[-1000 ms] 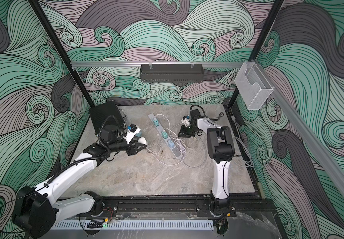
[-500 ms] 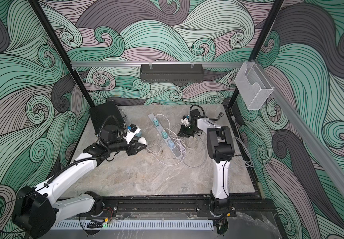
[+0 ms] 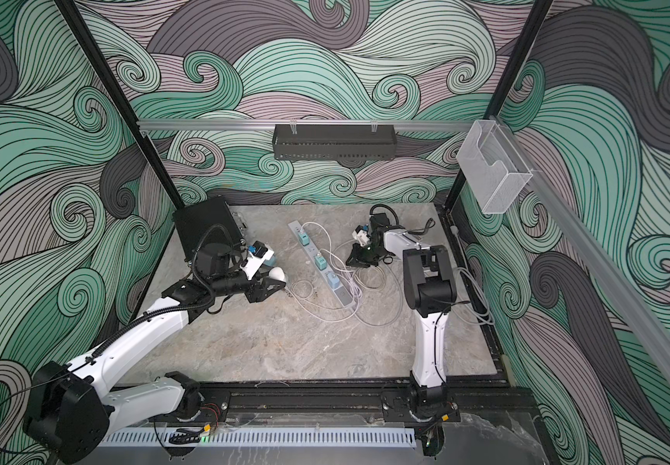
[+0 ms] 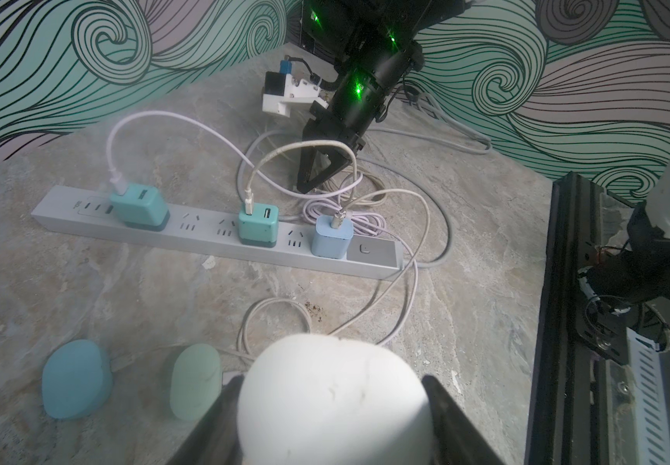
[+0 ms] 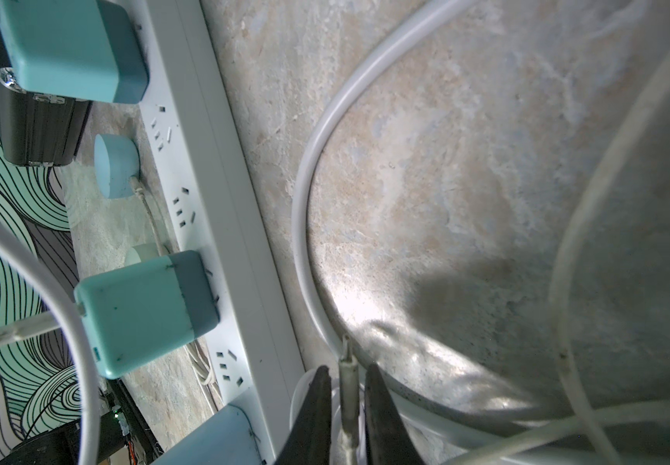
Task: Charge the bluetooth headset
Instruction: Pick up the charging cable from the center of the board.
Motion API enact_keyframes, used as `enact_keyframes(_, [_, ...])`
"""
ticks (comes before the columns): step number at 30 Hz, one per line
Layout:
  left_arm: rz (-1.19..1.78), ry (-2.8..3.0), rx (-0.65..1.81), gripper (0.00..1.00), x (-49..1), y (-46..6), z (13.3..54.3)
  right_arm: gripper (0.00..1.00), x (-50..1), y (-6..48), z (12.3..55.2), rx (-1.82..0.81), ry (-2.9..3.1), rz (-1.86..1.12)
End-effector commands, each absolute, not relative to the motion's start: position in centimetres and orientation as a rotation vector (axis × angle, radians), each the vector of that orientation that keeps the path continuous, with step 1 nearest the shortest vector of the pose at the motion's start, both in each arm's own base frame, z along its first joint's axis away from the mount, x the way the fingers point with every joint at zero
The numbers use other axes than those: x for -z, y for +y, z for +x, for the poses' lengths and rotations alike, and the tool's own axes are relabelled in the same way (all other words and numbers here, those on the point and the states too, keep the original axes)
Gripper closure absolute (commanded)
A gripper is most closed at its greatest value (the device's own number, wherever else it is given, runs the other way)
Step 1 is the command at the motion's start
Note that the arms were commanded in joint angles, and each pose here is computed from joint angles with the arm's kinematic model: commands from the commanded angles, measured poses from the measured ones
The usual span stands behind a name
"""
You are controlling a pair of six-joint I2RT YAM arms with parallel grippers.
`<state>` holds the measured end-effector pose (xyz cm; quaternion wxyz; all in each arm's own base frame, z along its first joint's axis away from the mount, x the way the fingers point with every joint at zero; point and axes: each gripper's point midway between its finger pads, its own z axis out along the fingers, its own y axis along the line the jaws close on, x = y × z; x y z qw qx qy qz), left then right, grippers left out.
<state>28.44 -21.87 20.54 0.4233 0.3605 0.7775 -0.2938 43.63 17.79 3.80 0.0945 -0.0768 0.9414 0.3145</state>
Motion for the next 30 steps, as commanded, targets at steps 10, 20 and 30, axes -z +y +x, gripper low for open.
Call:
enact_keyframes(10, [0.905,1.926,0.718,0.65,-21.1,-21.7,28.7,0.85,-2.9,17.9,41.9,-0.955,2.839,-0.238])
enact_keyframes(20, [0.904,1.915,0.729,0.65,-21.5,-21.9,28.8,1.0,-8.3,17.0,43.3,-0.853,2.707,-0.276])
enact_keyframes(30, [0.985,1.771,0.683,0.64,-23.8,-21.9,29.1,1.0,-17.0,16.4,38.7,-0.879,2.532,-0.313])
